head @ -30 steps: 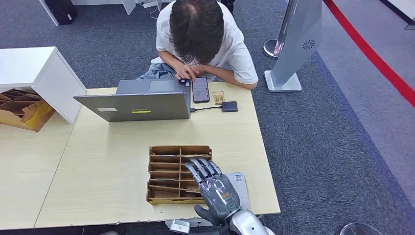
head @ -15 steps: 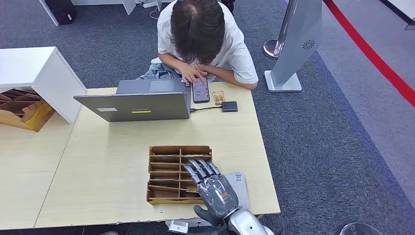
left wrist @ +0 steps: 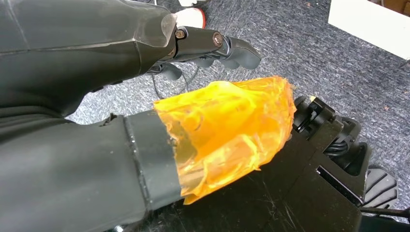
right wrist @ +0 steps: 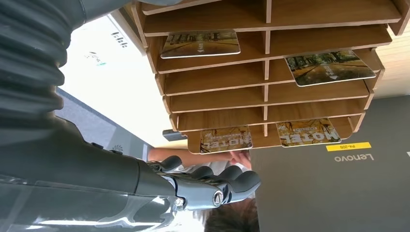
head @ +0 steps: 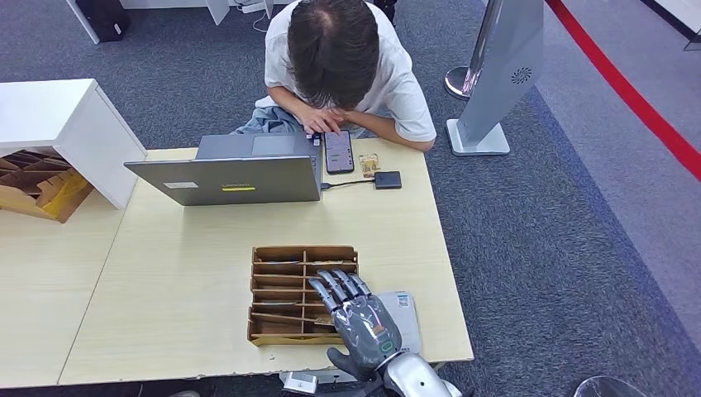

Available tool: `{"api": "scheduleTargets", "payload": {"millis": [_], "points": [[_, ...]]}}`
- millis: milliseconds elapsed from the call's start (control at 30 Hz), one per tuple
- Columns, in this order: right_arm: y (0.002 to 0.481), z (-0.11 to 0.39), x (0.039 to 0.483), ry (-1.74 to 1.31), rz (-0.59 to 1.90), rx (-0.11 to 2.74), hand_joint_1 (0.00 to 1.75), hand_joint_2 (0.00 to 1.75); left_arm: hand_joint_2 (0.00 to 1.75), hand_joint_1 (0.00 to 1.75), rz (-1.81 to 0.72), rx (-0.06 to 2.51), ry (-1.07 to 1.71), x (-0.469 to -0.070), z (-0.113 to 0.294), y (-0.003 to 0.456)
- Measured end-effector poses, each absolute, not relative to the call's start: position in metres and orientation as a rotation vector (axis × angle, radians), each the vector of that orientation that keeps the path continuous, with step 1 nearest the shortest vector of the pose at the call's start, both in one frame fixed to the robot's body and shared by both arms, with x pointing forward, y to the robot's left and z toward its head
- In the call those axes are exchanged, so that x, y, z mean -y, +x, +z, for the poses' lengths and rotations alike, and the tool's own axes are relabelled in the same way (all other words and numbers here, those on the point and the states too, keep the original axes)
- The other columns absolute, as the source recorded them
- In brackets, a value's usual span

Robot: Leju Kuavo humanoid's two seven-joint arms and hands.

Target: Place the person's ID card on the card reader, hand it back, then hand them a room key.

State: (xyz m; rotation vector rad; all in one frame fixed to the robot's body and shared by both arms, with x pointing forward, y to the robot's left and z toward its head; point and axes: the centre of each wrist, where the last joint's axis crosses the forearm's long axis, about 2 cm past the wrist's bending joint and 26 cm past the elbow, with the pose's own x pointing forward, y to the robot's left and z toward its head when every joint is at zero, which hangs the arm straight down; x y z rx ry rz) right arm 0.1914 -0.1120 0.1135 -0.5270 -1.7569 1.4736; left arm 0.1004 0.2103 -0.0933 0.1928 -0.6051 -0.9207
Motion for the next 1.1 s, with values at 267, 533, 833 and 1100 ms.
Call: {"api": "scheduleTargets", "payload": {"millis": [267,533,833,1100], "points": [[0.1918,0.1134,0.1115,-0.527,1.477,1.757,0.00,1.75,0.00,0.00,-0.921,0.605,0.193,-0.2103,-0.0933,0.1004],[0.1919,0.1132,0.1113,-0.526,1.478,1.756,0.00,1.75,0.00,0.00,-0.920,0.605,0.193,-0.2103,-0.0933,0.1004],[0.1920,0.1117,0.1113,-0.519,1.489,1.735,0.08,1.75,0.00,0.00,-0.921,0.606,0.195,-0.2103,-0.0933,0.1004],[0.1923,0.1097,0.1111,-0.508,1.502,1.711,0.15,1.75,0.00,0.00,-0.920,0.607,0.198,-0.2103,-0.0933,0.1004]]}}
